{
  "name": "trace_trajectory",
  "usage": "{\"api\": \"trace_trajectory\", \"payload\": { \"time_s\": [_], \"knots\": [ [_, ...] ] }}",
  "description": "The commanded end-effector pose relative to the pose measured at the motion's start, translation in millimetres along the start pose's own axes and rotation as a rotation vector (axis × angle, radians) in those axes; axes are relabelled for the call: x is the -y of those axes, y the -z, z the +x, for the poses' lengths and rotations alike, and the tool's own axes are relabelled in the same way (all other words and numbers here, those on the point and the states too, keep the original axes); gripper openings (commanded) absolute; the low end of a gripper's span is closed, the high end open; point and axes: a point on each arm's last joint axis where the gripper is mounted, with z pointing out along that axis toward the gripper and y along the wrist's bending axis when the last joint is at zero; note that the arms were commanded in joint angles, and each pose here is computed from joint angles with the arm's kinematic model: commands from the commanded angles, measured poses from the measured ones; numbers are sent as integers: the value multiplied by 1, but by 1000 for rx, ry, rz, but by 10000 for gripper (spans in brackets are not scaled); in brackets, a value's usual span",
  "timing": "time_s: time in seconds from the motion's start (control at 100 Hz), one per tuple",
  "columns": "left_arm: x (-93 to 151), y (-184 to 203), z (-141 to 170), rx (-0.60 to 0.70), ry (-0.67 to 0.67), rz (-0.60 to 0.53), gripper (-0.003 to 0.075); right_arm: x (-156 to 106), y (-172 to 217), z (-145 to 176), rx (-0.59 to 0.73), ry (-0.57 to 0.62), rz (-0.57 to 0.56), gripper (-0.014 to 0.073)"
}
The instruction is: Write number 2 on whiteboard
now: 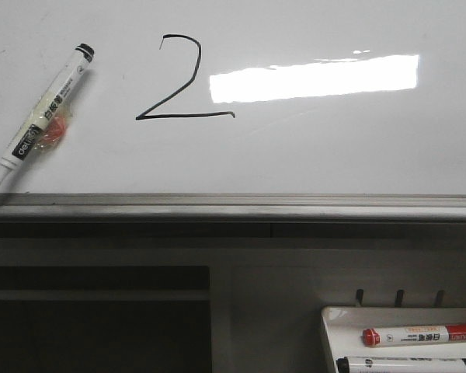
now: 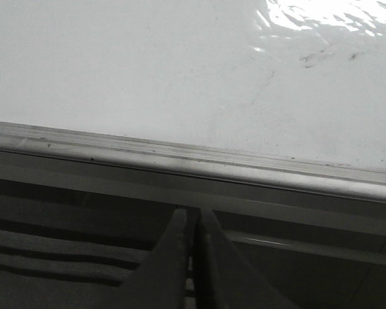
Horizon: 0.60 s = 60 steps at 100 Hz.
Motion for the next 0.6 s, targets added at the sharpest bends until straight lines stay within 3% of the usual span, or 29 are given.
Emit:
{"api": "trace_trajectory", "payload": {
  "time_s": [0.0,0.35,0.47,0.59],
  "knots": [
    [0,1,-3,75,7,4,-20,8,1,-16,102,33,136,-61],
    [0,1,-3,75,7,4,-20,29,9,-14,14,186,651,-61],
    [0,1,-3,75,7,4,-20,31,12,3,-32,192,716,-61],
    [0,1,-3,75,7,4,-20,31,16,42,-109,186,729,-61]
  ]
}}
